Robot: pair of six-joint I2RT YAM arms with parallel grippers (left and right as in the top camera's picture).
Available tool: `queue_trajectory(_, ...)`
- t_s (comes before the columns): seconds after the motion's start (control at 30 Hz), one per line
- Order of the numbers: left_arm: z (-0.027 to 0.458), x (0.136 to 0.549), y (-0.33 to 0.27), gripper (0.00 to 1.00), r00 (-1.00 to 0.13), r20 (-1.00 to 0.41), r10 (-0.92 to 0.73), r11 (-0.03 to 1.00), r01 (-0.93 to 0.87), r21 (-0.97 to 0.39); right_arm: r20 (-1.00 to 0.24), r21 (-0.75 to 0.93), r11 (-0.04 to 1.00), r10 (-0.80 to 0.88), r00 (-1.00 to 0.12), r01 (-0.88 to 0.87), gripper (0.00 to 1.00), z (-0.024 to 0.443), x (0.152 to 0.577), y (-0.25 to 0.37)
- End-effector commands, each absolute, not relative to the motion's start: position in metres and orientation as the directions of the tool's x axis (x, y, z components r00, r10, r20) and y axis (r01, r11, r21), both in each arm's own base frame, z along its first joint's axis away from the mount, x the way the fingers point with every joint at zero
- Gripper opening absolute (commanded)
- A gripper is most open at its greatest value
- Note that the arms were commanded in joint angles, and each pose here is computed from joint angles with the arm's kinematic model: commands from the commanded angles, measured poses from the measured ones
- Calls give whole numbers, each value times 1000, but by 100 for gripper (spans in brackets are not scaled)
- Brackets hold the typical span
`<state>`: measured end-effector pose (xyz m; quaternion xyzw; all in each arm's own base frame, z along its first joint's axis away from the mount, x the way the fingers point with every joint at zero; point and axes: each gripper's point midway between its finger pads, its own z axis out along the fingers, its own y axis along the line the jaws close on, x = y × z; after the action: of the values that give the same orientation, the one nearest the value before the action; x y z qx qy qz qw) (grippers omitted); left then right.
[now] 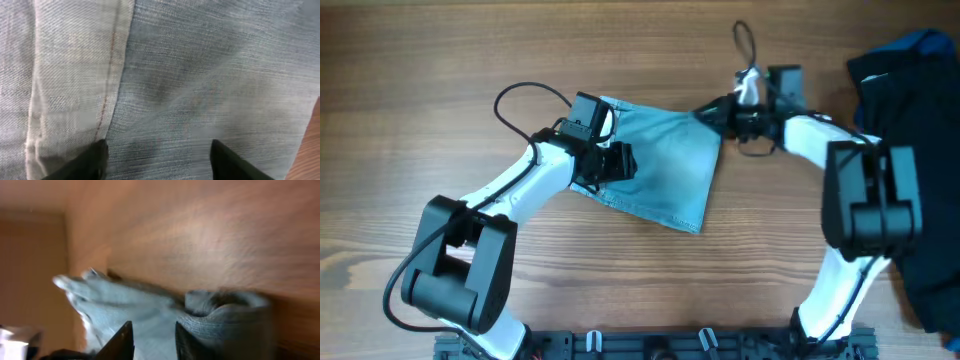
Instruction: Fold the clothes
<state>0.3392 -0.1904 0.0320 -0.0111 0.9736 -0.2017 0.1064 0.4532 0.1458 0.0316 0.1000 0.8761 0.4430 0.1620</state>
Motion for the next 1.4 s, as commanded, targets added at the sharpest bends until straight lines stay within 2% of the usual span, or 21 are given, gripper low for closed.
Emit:
queue_trajectory(0.0, 30, 345, -187, 75, -972, -235, -23, 926, 68, -371, -356, 826, 554, 366, -860, -106, 62, 124, 475, 114)
queue_trajectory(0.13, 32, 359, -180, 80, -956, -292, -38, 942, 64, -331, -413, 768, 631, 358, -837, -109, 90, 167, 450, 97)
queue_trajectory(0.23, 42, 376, -171, 81, -941, -332, -63, 939, 57, -338, -409, 699, 711, 314, -857, -73, 99, 169, 421, 88)
queue_trajectory(0.4, 69, 401, -153, 82, -916, -399, -38, 941, 102, -323, -324, 641, 764, 192, -926, -66, 99, 140, 378, 87)
queue_trajectory(0.53, 75, 410, -141, 86, -907, -422, -10, 937, 139, -321, -272, 592, 806, 179, -946, -18, 100, 121, 363, 79)
queue_trajectory(0.57, 72, 409, -140, 90, -910, -415, 8, 929, 160, -334, -265, 588, 808, 172, -949, -18, 100, 119, 361, 79)
queue_trajectory(0.77, 46, 404, -137, 96, -935, -352, 35, 909, 176, -378, -249, 588, 809, 162, -955, -16, 99, 118, 356, 79)
queue_trajectory(0.8, 42, 403, -138, 99, -936, -348, 52, 905, 191, -379, -244, 588, 809, 162, -956, -13, 99, 117, 355, 79)
queue_trajectory(1.2, 5, 383, -161, 100, -969, -228, 97, 838, 203, -507, -225, 589, 808, 161, -961, -2, 99, 116, 351, 80)
queue_trajectory(1.23, 5, 381, -163, 99, -970, -222, 99, 830, 203, -519, -224, 589, 808, 162, -961, -2, 99, 116, 351, 80)
queue_trajectory(1.37, 2, 373, -174, 79, -972, -200, 123, 816, 214, -537, -225, 589, 808, 162, -961, -2, 100, 116, 351, 80)
